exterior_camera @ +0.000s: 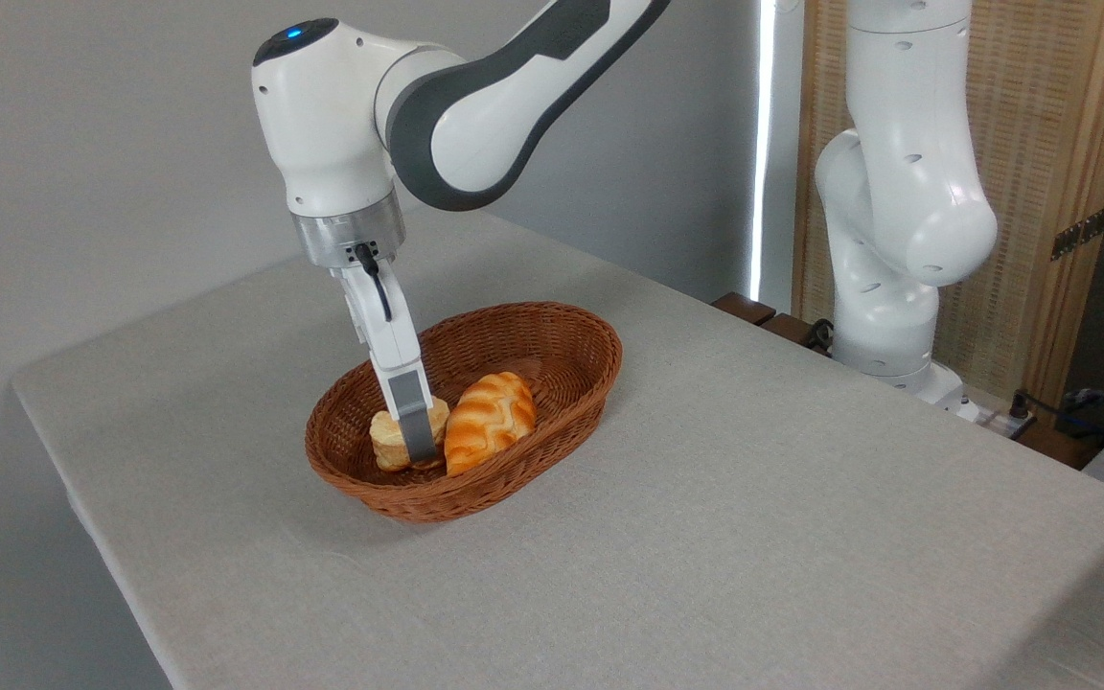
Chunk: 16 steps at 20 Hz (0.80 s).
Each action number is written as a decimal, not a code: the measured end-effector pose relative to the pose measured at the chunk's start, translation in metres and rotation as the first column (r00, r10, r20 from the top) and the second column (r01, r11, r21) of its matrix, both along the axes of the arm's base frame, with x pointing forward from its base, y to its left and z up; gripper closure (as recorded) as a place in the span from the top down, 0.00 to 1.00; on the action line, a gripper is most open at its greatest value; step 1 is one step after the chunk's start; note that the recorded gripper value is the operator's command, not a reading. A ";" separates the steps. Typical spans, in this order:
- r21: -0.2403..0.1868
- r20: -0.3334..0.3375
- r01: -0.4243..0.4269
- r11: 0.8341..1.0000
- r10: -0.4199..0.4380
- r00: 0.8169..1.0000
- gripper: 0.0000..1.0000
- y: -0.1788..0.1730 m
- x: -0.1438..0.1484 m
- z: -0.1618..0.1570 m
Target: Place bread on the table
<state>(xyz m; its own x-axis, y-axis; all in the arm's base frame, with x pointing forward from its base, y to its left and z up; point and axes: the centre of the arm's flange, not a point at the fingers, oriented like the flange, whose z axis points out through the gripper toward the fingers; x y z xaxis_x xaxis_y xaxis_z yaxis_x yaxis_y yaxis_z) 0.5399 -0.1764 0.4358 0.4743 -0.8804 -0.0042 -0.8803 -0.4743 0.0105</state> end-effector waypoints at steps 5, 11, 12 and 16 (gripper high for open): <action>0.000 0.000 0.000 1.000 0.000 1.000 0.48 0.000 0.000 0.000; -0.007 0.016 0.000 1.000 0.000 1.000 0.48 0.000 0.000 0.009; -0.009 0.019 0.000 1.000 0.000 1.000 0.48 0.000 0.000 0.011; -0.016 0.032 -0.003 1.000 0.004 0.999 0.48 0.000 -0.001 0.019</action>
